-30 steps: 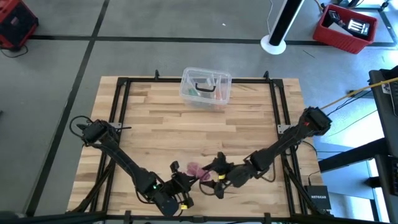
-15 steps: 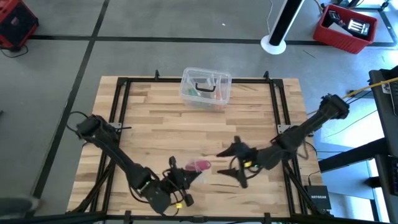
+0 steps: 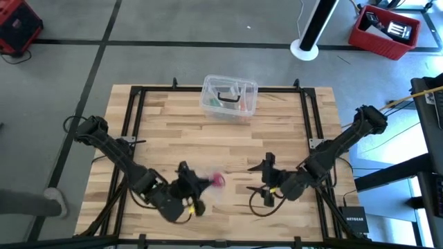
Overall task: Roll bandage
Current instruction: Close the transparent zip bag
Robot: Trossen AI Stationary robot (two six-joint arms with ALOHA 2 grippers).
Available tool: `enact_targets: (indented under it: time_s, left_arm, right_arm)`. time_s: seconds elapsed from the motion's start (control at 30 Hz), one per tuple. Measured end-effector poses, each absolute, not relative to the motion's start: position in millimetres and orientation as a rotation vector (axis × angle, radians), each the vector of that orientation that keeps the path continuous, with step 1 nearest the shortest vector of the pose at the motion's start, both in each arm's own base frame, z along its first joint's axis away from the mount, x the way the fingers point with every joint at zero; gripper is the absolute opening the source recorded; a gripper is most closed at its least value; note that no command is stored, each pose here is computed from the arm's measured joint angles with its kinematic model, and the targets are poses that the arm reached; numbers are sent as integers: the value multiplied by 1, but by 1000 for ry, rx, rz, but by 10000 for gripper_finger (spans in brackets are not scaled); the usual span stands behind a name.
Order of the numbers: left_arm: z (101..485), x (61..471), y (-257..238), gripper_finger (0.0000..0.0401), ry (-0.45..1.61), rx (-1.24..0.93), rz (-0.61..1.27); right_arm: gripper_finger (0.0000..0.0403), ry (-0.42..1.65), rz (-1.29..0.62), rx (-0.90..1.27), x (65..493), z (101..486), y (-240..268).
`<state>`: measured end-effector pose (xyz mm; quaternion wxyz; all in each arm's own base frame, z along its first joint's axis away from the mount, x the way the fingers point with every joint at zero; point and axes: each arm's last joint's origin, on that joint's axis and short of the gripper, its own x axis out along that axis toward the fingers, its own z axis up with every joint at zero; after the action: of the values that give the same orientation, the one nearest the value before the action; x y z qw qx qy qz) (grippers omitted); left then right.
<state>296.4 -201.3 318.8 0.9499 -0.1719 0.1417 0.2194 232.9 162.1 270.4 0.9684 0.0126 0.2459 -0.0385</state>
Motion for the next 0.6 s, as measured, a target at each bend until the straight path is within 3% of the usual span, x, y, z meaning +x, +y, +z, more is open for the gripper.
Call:
enact_targets:
  time_s: [0.1, 0.4, 0.6]
  left_arm:
    - [308, 298, -198, 1, 309, -385, 506]
    - [319, 306, -204, 1, 250, -300, 430]
    - [321, 311, -197, 1, 237, -289, 449]
  right_arm:
    - [301, 518, -92, 35, 235, 259, 164]
    - [301, 519, -40, 134, 246, 224, 178]
    - [301, 308, -40, 161, 256, 205, 211]
